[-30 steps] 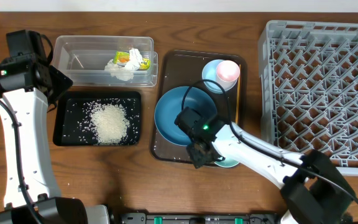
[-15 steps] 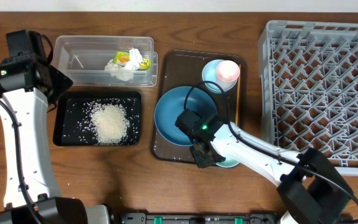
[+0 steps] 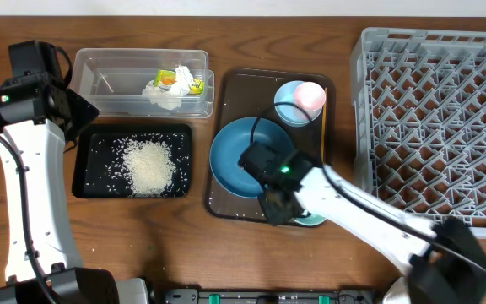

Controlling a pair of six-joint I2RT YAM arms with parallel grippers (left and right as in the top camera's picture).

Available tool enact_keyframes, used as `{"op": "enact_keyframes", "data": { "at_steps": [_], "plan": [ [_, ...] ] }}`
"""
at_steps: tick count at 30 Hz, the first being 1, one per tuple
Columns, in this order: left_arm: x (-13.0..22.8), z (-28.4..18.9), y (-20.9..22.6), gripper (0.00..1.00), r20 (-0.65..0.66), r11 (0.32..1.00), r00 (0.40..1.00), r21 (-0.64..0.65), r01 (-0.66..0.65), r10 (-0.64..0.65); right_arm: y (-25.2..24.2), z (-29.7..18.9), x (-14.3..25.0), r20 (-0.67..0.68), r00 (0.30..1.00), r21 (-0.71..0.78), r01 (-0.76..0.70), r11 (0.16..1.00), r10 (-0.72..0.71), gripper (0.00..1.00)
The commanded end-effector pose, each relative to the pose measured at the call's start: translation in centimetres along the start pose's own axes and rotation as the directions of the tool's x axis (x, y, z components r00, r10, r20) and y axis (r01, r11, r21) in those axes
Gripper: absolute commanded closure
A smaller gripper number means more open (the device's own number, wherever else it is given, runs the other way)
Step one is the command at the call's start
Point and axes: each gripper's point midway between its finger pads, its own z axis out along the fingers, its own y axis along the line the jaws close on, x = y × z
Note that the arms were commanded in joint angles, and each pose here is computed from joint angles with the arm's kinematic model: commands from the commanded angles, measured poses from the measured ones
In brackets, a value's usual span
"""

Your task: Sort waste into correct bins and load items into the dishwasher rack

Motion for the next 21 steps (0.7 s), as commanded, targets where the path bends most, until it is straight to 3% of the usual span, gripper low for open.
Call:
{"op": "enact_keyframes", "data": {
  "at_steps": [1, 9, 13, 21],
  "plan": [
    [-0.1, 0.0, 0.2, 0.06, 0.0, 1.0, 1.0, -0.004, 0.012, -0.012, -0.6, -5.2, -2.0, 0.155, 0.988, -0.058, 0.01, 0.998, -0.001, 0.99],
    [-0.1, 0.0, 0.2, 0.06, 0.0, 1.0, 1.0, -0.004, 0.011, -0.011, -8.8, -12.9, -3.4, 0.413, 0.9, -0.096, -0.108, 0.99, 0.138, 0.99],
    [-0.1, 0.0, 0.2, 0.06, 0.0, 1.0, 1.0, -0.004, 0.012, -0.012, -15.5, -16.2, -5.2, 0.564, 0.78, -0.121, -0.246, 0.962, 0.271, 0.99],
    [-0.1, 0.0, 0.2, 0.06, 0.0, 1.0, 1.0, -0.004, 0.012, -0.012, -24.3, -20.3, -9.3, 0.733, 0.534, -0.325, -0.27, 0.906, 0.422, 0.99]
  ]
}}
